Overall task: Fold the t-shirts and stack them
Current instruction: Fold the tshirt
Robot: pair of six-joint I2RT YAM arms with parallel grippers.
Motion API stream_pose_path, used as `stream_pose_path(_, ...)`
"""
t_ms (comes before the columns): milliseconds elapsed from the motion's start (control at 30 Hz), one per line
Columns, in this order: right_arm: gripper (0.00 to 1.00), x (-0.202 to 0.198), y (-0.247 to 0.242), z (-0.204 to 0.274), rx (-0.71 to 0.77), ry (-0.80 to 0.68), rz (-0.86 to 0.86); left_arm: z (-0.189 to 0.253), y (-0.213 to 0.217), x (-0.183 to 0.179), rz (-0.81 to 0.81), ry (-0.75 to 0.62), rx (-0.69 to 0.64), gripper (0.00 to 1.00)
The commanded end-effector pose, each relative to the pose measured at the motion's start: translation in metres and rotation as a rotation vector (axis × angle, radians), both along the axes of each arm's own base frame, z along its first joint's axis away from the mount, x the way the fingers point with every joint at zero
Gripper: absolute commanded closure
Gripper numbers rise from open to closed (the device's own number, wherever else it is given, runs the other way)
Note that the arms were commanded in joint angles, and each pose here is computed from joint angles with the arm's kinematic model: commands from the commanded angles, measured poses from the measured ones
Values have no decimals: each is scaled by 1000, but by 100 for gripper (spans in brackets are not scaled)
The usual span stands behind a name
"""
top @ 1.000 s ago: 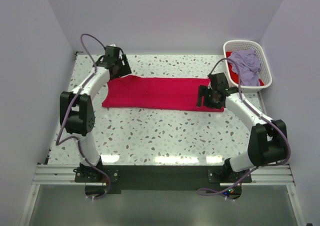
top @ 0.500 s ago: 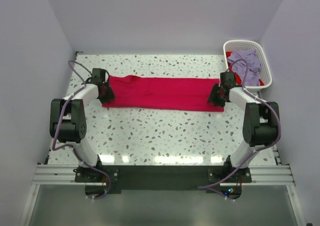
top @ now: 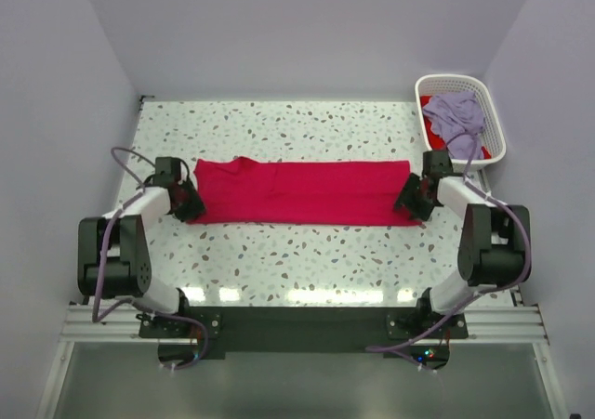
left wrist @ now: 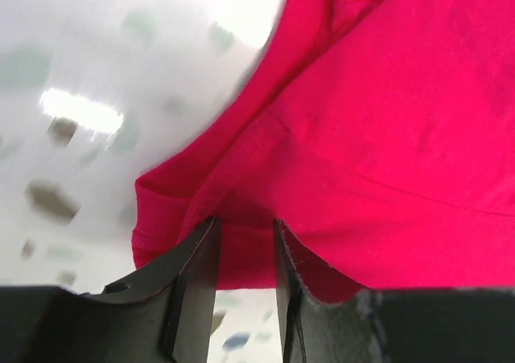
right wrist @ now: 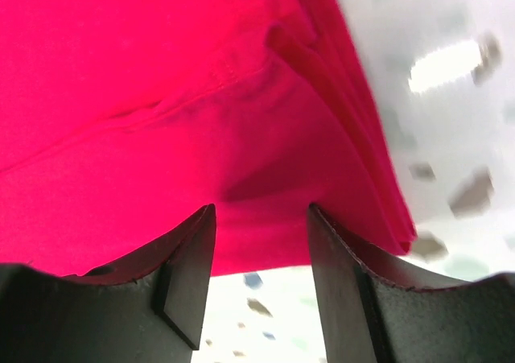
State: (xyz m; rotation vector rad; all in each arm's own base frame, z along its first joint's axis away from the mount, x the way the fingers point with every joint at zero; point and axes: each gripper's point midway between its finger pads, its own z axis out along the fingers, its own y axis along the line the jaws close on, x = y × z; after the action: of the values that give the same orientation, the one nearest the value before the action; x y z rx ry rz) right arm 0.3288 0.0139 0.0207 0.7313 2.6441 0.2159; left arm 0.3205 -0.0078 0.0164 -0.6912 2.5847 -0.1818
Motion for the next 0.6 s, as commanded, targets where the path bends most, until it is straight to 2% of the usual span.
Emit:
stream_pose_path(0,44,-64,-17,-4,-92,179,0,-8,15,-66,29,140,18,61)
stream_pose_path(33,43,-65,-18,0,-94,170,3,-1,17,-68,31,123,29,59)
stream_pose_path(67,42,-63,-17,12,-96,132,8,5,17,-72,34,114,32,52)
stream_pose_path(133,39,-56,-11,25,-87,71,43,27,11,-64,23,20,8,45)
stream_pose_path(267,37,-27,39,69,-9,-119,202,69,-1,-39,12,-127,-60,39)
stream_pose_path(367,38,-3,103,102,102,-294,356,95,-14,-9,-2,-235,-144,39)
stream_pose_path(433,40,1,149,111,190,-344,449,96,-29,5,-10,-238,-234,40)
stream_pose_path(467,40,13,166,126,211,-410,481,97,-35,15,-4,-249,-265,44)
stream_pose_path(533,42,16,201,123,255,-405,558,91,-46,29,-13,-228,-285,48)
stream_pose_path(567,42,27,215,136,268,-454,579,92,-48,39,-11,-250,-290,51)
